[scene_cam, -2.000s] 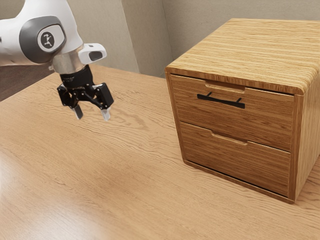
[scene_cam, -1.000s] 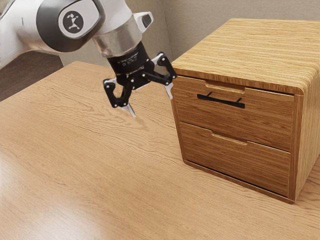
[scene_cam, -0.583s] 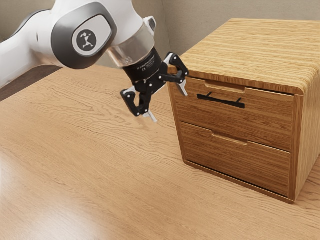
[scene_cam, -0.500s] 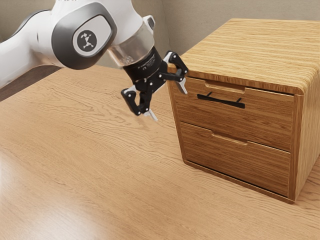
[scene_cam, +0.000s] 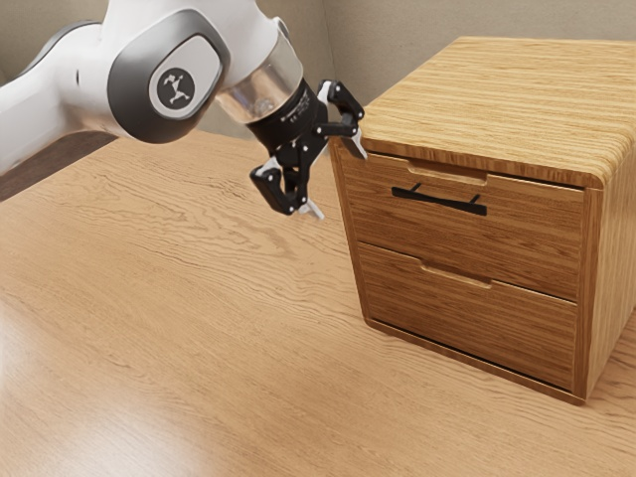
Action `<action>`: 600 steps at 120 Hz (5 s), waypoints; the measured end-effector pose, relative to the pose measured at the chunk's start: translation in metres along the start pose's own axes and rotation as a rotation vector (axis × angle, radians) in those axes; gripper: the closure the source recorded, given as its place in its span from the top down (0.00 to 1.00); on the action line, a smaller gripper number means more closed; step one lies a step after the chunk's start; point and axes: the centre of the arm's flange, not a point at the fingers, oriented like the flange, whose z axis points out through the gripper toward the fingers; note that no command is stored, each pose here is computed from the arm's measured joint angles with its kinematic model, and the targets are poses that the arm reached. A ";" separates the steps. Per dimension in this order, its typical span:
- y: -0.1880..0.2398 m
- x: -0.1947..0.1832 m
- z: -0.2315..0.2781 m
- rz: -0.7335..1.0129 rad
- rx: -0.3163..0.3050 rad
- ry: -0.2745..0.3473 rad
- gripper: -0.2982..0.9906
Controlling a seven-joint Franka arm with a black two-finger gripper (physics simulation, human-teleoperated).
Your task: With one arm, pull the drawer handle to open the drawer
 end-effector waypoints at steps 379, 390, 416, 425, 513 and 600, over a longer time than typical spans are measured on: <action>-0.003 -0.091 0.045 -0.051 0.012 -0.035 0.64; -0.003 -0.090 0.042 -0.051 0.011 -0.030 0.60; -0.007 -0.093 0.035 -0.044 0.020 -0.008 0.40; -0.008 -0.096 0.027 -0.036 0.012 -0.002 0.32; -0.035 -0.114 0.007 -0.008 0.022 -0.007 0.16; -0.078 -0.105 -0.017 -0.034 0.020 -0.017 0.16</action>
